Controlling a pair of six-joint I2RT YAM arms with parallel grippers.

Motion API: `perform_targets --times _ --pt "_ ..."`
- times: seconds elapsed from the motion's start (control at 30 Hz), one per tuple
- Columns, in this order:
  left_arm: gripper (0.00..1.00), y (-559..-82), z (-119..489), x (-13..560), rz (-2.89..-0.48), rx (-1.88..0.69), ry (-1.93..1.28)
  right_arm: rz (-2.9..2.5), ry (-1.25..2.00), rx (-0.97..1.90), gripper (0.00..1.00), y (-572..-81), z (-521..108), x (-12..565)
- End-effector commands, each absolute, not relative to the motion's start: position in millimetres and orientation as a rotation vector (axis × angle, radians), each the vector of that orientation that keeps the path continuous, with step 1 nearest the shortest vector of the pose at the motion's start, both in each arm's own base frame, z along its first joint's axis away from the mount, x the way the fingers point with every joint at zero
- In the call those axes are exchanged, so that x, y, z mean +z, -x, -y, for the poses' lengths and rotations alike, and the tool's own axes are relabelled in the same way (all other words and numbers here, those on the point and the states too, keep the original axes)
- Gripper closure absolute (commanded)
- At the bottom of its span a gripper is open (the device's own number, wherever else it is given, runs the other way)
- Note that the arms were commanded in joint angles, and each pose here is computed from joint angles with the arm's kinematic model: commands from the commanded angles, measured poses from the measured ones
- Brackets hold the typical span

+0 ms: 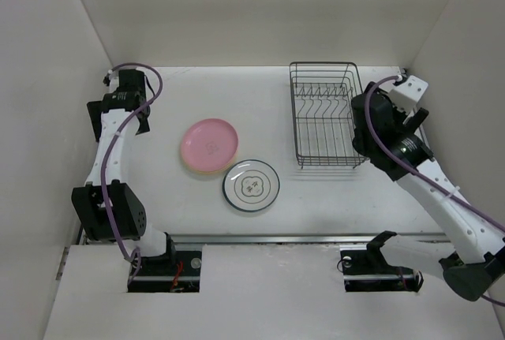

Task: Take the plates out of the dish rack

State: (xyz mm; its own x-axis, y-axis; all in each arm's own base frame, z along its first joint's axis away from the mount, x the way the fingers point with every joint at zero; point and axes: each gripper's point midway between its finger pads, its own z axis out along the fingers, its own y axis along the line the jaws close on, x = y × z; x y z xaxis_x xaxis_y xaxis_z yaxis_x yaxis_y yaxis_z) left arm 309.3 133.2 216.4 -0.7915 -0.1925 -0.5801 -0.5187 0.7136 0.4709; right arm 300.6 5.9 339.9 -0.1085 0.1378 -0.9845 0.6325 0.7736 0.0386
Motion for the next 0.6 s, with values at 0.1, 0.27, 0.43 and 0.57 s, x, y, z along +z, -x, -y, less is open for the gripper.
perform_targets --times 0.1,0.27,0.43,0.57 --pt "0.04 -301.4 -137.1 229.4 -2.349 0.866 0.606 -1.626 -0.694 -0.402 0.0 -281.1 5.9 353.4" --pt "0.04 -300.2 -135.8 227.8 -2.362 0.859 0.601 -1.603 -0.731 -0.35 0.0 -263.8 15.2 358.5" --pt "0.04 -299.0 -135.6 230.9 -2.352 0.855 0.604 -1.6 -0.734 -0.327 0.0 -254.2 19.9 358.5" --pt "0.04 -294.9 -132.3 234.2 -2.341 0.82 0.593 -1.611 -0.725 -0.288 0.0 -248.0 20.1 357.6"
